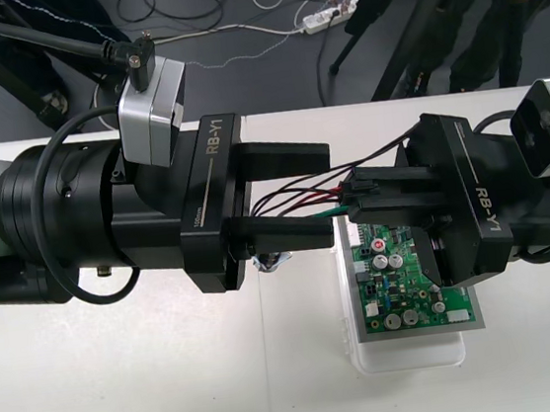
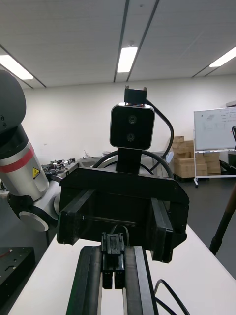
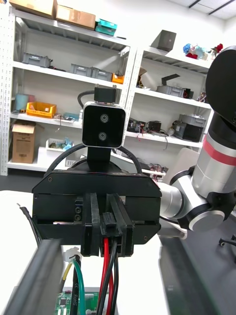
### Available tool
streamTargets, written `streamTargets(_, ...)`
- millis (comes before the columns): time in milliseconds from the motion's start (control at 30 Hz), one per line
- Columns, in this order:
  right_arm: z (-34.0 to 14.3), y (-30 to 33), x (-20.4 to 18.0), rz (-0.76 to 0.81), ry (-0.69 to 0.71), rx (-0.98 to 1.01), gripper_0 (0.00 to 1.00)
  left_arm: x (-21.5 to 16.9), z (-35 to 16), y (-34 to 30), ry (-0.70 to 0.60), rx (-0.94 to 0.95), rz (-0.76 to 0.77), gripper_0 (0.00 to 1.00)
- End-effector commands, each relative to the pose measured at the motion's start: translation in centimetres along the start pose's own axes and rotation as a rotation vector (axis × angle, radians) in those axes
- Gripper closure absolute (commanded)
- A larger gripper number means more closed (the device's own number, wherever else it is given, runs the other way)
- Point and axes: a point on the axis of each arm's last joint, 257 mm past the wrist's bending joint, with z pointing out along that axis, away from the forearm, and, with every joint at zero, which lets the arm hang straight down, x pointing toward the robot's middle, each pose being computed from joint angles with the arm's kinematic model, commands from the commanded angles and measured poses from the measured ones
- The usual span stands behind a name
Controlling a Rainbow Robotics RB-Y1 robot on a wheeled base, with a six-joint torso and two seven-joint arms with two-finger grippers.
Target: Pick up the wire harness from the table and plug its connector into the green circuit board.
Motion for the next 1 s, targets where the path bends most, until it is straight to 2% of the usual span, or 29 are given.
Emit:
streamTargets(33, 0.97, 1.56, -0.85, -0.042, -0.03, -0.037, 1.0, -1.59, 0.66, -0.47, -0.01, 0.01, 0.068, 0.47)
streamTargets(167, 0.98, 1.63, -0.85, -0.042, -0.031, -0.04, 1.0, -1.61, 0.66, -0.44, -0.01, 0.009, 0.068, 0.55)
streamTargets(233, 0.96, 1.6, -0.84, -0.042, -0.03, -0.039, 1.0, -1.63, 0.67, -0.47, -0.01, 0.011, 0.07, 0.7)
streamTargets(400, 0.99, 1.56, -0.75, -0.044, -0.027, -0.037, 1.0, -1.62, 0.66, -0.49, -0.011, 0.011, 0.071, 0.83)
streamTargets(700, 1.02, 1.64, -0.74, -0.045, -0.026, -0.04, 1.0, -1.68, 0.67, -0.45, -0.011, 0.01, 0.072, 0.87)
streamTargets(767, 1.03, 1.63, -0.69, -0.043, -0.026, -0.04, 1.0, -1.66, 0.67, -0.49, -0.011, 0.012, 0.072, 0.9)
streamTargets(833, 1.06, 1.67, -0.68, -0.047, -0.027, -0.041, 1.0, -1.66, 0.67, -0.49, -0.011, 0.012, 0.072, 0.99)
streamTargets(1000, 1.15, 1.77, -0.63, -0.047, -0.028, -0.044, 1.0, -1.62, 0.75, -0.61, -0.01, 0.015, 0.076, 1.0)
